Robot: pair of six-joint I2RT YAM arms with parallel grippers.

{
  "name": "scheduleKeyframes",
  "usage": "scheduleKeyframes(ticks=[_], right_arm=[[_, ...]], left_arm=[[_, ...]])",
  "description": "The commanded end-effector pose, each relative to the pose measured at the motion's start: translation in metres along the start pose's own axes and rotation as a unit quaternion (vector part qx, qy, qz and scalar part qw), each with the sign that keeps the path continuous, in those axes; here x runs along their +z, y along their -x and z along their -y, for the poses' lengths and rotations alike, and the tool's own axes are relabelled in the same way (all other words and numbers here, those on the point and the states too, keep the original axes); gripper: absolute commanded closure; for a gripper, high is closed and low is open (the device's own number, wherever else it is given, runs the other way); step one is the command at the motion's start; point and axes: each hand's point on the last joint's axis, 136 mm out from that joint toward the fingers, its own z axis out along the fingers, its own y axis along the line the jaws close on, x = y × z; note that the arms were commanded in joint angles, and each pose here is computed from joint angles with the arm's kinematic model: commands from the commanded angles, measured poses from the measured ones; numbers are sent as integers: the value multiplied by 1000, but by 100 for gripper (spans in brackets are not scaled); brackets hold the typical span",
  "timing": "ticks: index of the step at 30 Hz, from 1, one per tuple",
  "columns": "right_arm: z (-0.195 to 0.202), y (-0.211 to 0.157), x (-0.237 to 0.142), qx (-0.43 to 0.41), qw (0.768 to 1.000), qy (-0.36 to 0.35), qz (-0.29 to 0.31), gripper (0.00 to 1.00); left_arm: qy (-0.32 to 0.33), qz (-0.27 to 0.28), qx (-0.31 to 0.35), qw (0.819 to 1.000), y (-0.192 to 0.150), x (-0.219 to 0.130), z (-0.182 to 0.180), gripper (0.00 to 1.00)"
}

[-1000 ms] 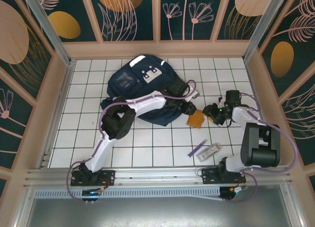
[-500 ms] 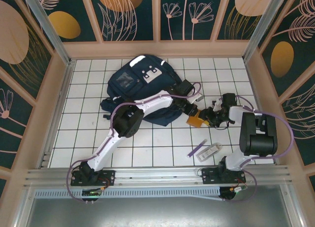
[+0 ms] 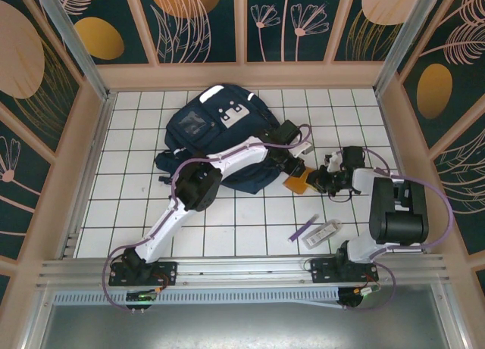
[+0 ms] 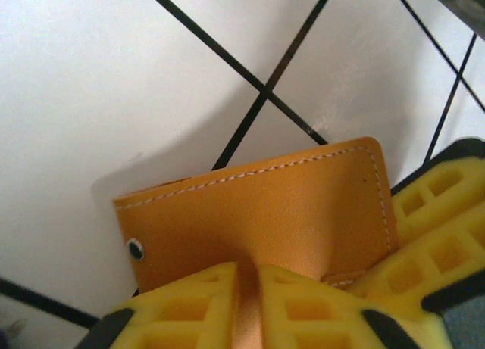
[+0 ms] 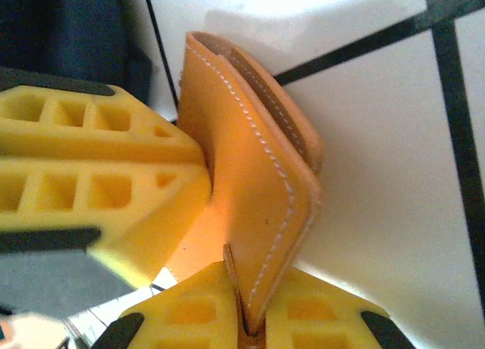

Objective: Pack books, pencil case, and school supplies into a backpack

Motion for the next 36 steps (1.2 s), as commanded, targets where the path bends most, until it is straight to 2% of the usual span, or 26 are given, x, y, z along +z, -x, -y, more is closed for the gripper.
scheduleKeyframes(ticks=[1,3,6,8,10,12,14,17,24,27,30,33,36], right_arm=[[-10,16,-19,-18,999,-17,44,93],[-15,29,-34,-21,996,-33,77,95],[-23,52,-58,-21,990,-48,130,96],[-34,67,-74,-27,985,-47,162,97],[-47,80,-87,-38,981,-44,185,97],[-59,90,-96,-47,979,-38,196,97],[-67,97,-101,-55,978,-33,201,97],[-75,106,-104,-62,977,-27,202,97],[-76,106,-101,-56,978,-18,198,97],[-74,104,-97,-51,980,-15,193,98],[-73,104,-96,-48,980,-15,192,98],[-73,106,-95,-47,980,-12,193,98],[-75,107,-94,-46,980,-7,191,98]], left_arm=[[105,70,21,992,49,-82,3,72],[144,124,34,981,72,-130,7,68],[191,170,28,966,83,-177,-4,64],[255,173,-9,951,76,-201,-37,59],[321,145,-56,934,57,-219,-77,58],[325,100,-71,938,34,-217,-100,57],[309,61,-52,948,16,-201,-104,51],[269,16,-27,963,-5,-175,-101,49],[192,-8,-9,981,-24,-137,-89,31],[177,-8,8,984,-31,-126,-82,30],[213,-21,31,976,-41,-117,-88,30],[284,-39,39,957,-49,-113,-109,31],[353,-36,27,935,-47,-121,-132,42]])
